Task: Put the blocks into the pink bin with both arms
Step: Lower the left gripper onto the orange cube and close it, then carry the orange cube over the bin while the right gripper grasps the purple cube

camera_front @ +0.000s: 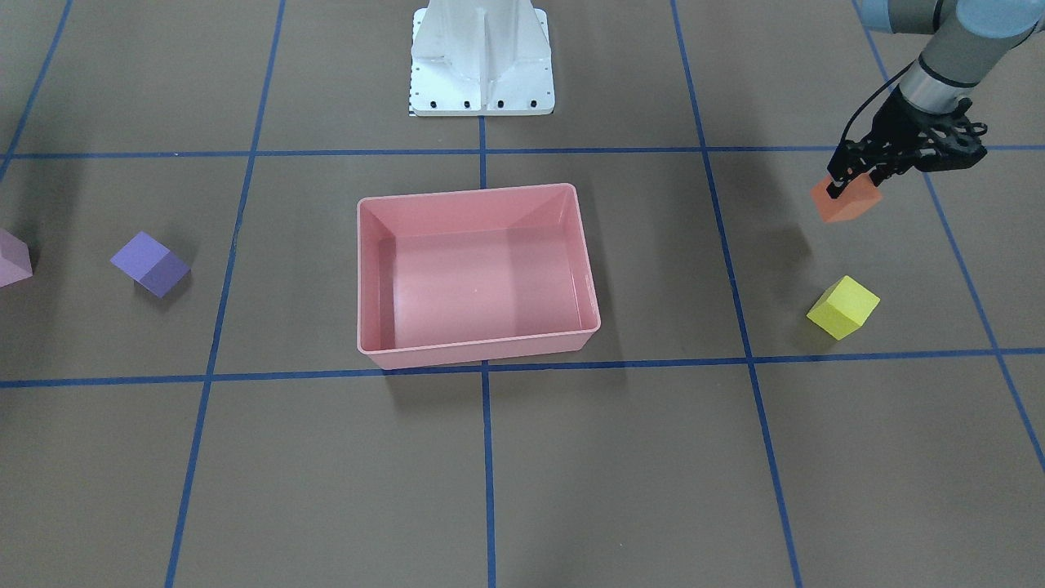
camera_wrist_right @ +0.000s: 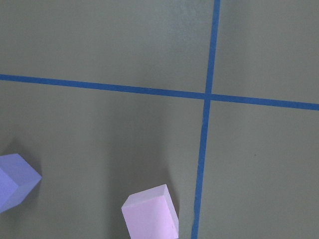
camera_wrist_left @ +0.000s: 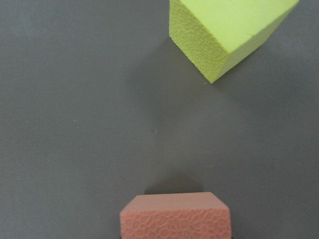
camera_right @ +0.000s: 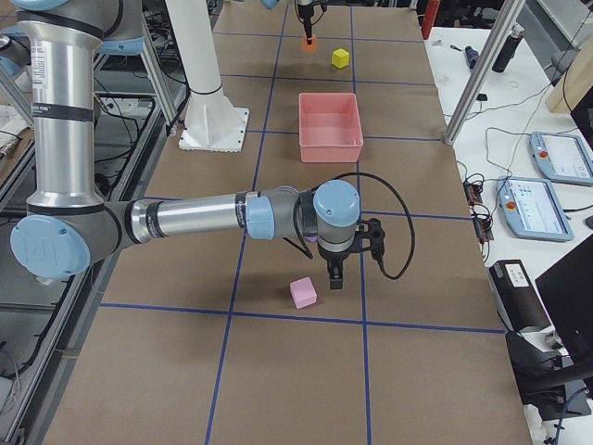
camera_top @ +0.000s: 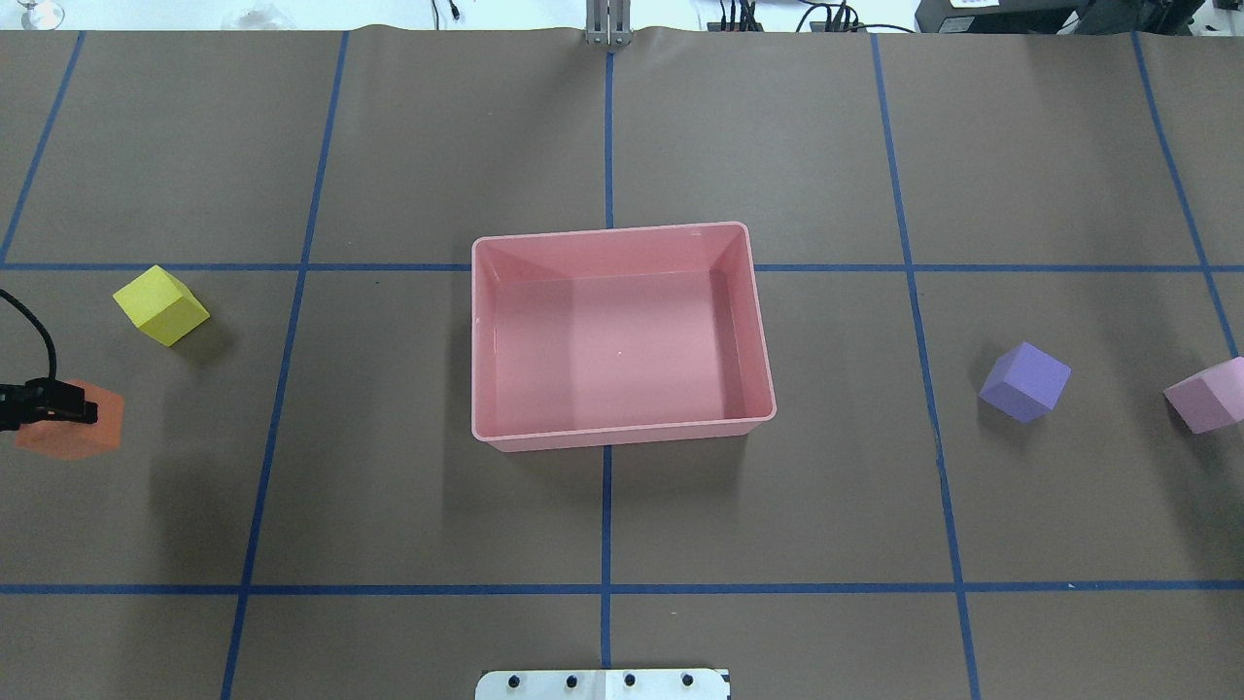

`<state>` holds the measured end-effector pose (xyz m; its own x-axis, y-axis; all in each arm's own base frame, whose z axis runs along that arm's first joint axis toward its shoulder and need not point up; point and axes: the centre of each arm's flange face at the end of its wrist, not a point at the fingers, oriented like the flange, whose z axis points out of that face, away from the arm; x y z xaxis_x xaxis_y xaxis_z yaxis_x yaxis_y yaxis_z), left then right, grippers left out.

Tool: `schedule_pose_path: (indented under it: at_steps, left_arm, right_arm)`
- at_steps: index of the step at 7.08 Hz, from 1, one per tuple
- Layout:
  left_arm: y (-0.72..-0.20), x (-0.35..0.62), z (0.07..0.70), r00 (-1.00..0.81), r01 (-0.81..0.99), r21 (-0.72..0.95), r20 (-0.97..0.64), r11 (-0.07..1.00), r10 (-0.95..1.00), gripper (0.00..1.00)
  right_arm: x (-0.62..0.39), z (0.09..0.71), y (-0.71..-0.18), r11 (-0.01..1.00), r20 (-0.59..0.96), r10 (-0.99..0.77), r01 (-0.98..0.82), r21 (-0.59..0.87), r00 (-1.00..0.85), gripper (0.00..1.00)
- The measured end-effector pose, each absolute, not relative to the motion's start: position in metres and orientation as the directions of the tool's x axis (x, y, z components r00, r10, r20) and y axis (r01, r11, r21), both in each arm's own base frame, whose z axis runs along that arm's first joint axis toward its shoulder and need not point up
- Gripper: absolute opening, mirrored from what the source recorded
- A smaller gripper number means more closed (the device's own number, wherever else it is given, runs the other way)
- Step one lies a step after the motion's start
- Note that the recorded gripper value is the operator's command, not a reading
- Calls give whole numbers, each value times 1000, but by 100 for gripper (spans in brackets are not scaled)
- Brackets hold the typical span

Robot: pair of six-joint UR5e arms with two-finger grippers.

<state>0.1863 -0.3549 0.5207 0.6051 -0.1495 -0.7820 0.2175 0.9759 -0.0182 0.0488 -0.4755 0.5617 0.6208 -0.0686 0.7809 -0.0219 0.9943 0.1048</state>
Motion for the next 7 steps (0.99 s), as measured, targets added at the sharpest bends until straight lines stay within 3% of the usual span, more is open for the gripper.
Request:
schedule_pose_path:
  at_steps: [3,7]
  left_arm:
    - [-363,164,442,532,236,-36,-832,971,-160,0]
    - [-426,215,252,432,322,-168,-850,932,-302,0]
  right_arm:
    - [-44,517,-488,997,804,-42,-23,68,594,100]
    - [-156,499,-474,968,778,244,-197,-157,579,100]
